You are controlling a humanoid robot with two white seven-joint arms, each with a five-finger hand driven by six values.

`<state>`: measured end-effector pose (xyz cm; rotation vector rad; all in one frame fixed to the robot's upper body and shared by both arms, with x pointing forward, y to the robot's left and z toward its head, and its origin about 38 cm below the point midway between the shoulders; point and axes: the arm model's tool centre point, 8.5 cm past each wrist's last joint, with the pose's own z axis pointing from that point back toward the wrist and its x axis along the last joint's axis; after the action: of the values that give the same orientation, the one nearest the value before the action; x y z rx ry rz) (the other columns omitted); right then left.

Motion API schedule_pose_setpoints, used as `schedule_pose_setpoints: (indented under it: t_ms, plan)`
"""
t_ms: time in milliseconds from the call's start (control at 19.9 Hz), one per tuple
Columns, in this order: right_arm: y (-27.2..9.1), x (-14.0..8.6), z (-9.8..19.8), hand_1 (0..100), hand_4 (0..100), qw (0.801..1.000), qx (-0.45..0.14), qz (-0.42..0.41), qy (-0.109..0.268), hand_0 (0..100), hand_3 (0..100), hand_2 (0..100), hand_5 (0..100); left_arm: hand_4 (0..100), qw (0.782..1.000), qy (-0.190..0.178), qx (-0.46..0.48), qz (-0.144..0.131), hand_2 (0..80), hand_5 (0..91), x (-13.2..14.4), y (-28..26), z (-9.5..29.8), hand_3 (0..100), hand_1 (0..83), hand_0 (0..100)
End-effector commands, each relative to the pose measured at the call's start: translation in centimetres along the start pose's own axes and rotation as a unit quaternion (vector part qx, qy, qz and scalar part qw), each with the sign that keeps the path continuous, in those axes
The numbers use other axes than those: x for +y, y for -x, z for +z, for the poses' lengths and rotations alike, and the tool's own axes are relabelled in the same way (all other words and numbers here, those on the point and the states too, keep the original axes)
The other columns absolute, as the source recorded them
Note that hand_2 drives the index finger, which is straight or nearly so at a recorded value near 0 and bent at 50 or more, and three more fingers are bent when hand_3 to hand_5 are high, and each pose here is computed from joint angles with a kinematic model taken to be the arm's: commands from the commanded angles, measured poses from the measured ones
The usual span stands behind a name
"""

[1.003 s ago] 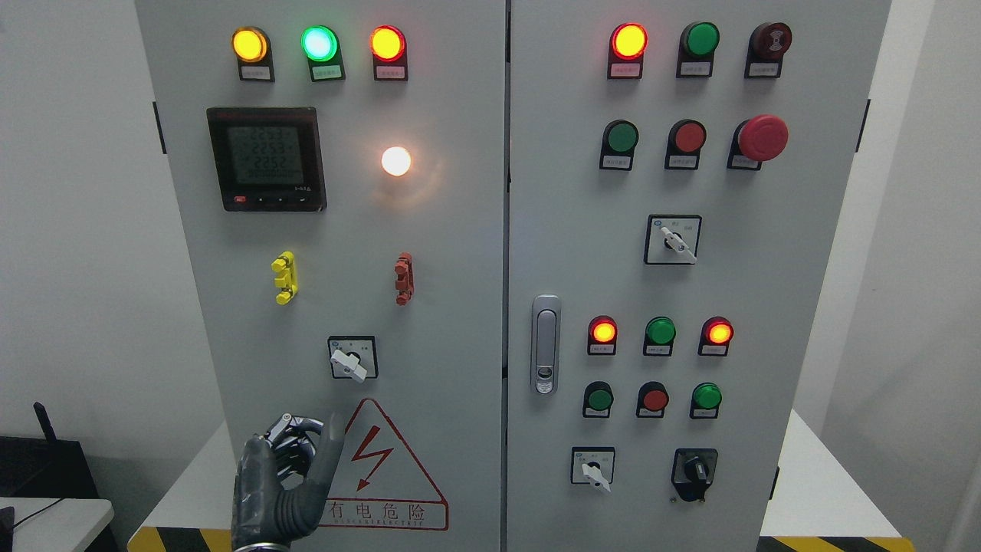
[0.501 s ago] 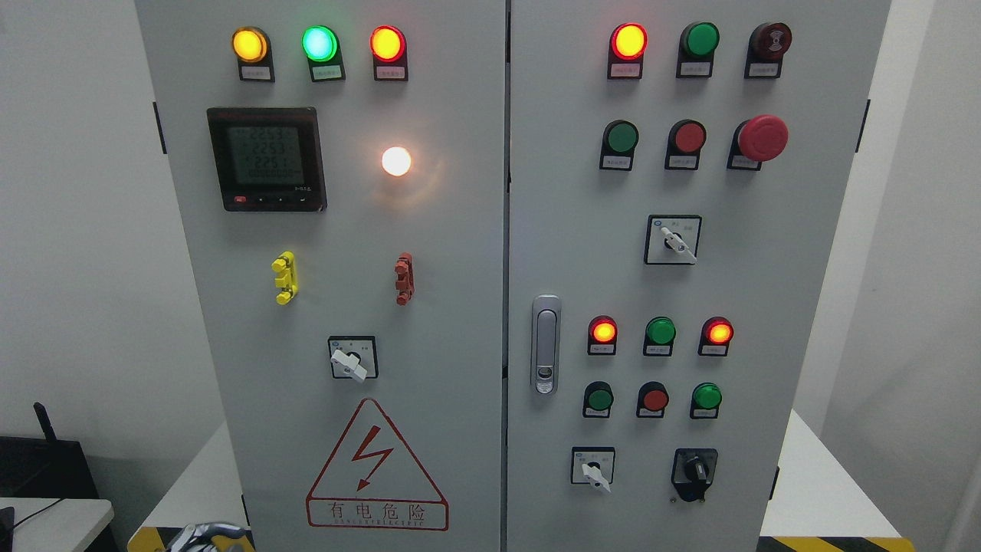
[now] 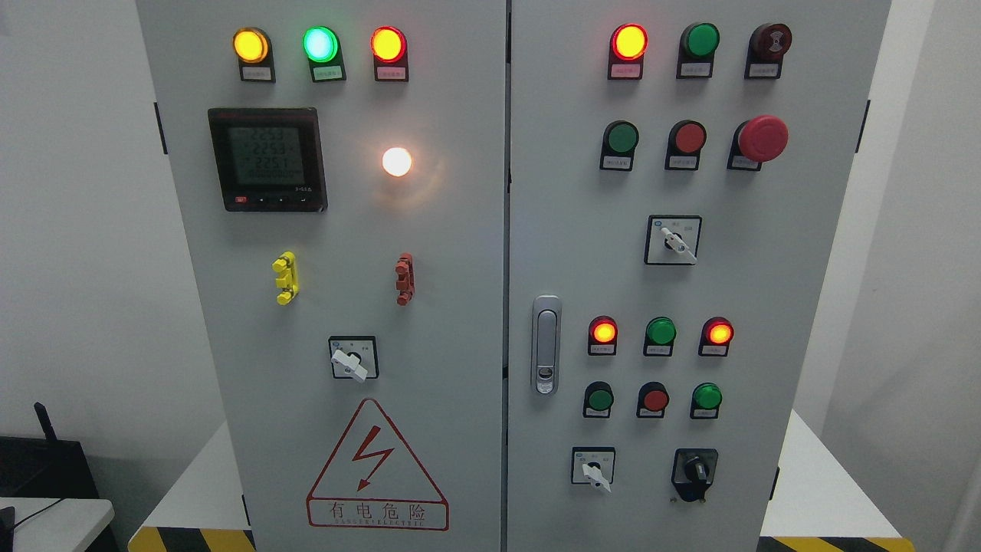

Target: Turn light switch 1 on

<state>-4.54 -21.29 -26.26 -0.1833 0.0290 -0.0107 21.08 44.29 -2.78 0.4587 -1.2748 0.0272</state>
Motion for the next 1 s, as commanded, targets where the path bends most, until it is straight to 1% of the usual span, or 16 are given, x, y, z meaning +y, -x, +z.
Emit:
schedule_pose_setpoints:
  t_ms: [0, 50, 150, 201, 251, 351, 451, 551, 602, 702, 752, 802, 852, 902, 953]
  plan:
    - [0.0, 0.1, 0.0, 39, 0, 1.000, -0.002, 0.013, -0.001, 12, 0, 0, 0, 19, 0.951, -0.028, 0.299, 0.072, 1.0, 3.6, 2.5, 18.7, 11.9, 15, 6.8, 9]
    - [-0.1, 0.1, 0.0, 39, 0, 1.000, -0.003, 0.013, -0.001, 12, 0, 0, 0, 16, 0.940, -0.017, 0.331, 0.075, 0.0, 1.1, 1.9, 20.1, 13.5, 12, 7.7, 11]
    - [-0.1, 0.1, 0.0, 39, 0, 1.000, -0.003, 0.013, -0.001, 12, 0, 0, 0, 11, 0.919, 0.005, 0.385, 0.083, 0.0, 0.0, 0.0, 22.4, 16.4, 6, 8.8, 14]
    - [-0.1, 0.1, 0.0, 39, 0, 1.000, -0.003, 0.013, -0.001, 12, 0, 0, 0, 10, 0.907, 0.023, 0.413, 0.085, 0.0, 0.0, -1.1, 23.3, 17.9, 3, 9.2, 16]
    - [-0.1, 0.1, 0.0, 39, 0, 1.000, -0.003, 0.013, -0.001, 12, 0, 0, 0, 8, 0.893, 0.049, 0.439, 0.084, 0.0, 0.0, -2.6, 24.2, 19.4, 0, 10.7, 18]
    - [-0.1, 0.2, 0.0, 39, 0, 1.000, -0.003, 0.013, -0.002, 12, 0, 0, 0, 6, 0.868, 0.100, 0.481, 0.072, 0.0, 0.0, -4.6, 25.3, 21.8, 0, 13.8, 21]
    - [0.0, 0.1, 0.0, 39, 0, 1.000, -0.002, 0.013, -0.001, 12, 0, 0, 0, 5, 0.844, 0.154, 0.511, 0.049, 0.0, 0.0, -6.3, 25.9, 23.8, 0, 16.2, 24]
    - [0.0, 0.1, 0.0, 39, 0, 1.000, -0.002, 0.013, -0.001, 12, 0, 0, 0, 3, 0.828, 0.197, 0.524, 0.030, 0.0, 0.0, -8.1, 26.0, 24.8, 0, 16.3, 26]
    - [0.0, 0.2, 0.0, 39, 0, 1.000, -0.002, 0.013, -0.002, 12, 0, 0, 0, 2, 0.823, 0.206, 0.529, 0.027, 0.0, 0.0, -8.6, 26.1, 25.1, 0, 16.2, 26]
    - [-0.1, 0.1, 0.0, 39, 0, 1.000, -0.003, 0.013, -0.001, 12, 0, 0, 0, 1, 0.812, 0.219, 0.539, 0.037, 0.0, 0.0, -10.3, 26.0, 25.3, 0, 14.5, 27]
    - [-0.1, 0.1, 0.0, 39, 0, 1.000, -0.003, 0.013, -0.001, 12, 0, 0, 0, 1, 0.801, 0.230, 0.551, 0.045, 0.0, 0.0, -11.4, 26.0, 25.8, 0, 13.7, 27]
    - [-0.1, 0.1, 0.0, 39, 0, 1.000, -0.003, 0.013, -0.001, 12, 0, 0, 0, 1, 0.793, 0.239, 0.558, 0.046, 0.0, 0.0, -12.0, 25.9, 25.9, 0, 12.9, 27]
    - [-0.1, 0.2, 0.0, 39, 0, 1.000, -0.003, 0.013, -0.002, 12, 0, 0, 0, 2, 0.785, 0.252, 0.564, 0.041, 0.0, 0.0, -12.5, 25.8, 25.8, 0, 12.2, 27]
    - [0.0, 0.1, 0.0, 39, 0, 1.000, -0.002, 0.013, -0.001, 12, 0, 0, 0, 2, 0.776, 0.267, 0.570, 0.028, 0.0, 0.0, -12.7, 25.8, 25.9, 0, 11.7, 27]
    - [-0.1, 0.1, 0.0, 39, 0, 1.000, -0.003, 0.013, -0.001, 12, 0, 0, 0, 0, 0.767, 0.283, 0.576, 0.005, 0.0, 0.0, -12.5, 25.9, 26.0, 0, 11.1, 27]
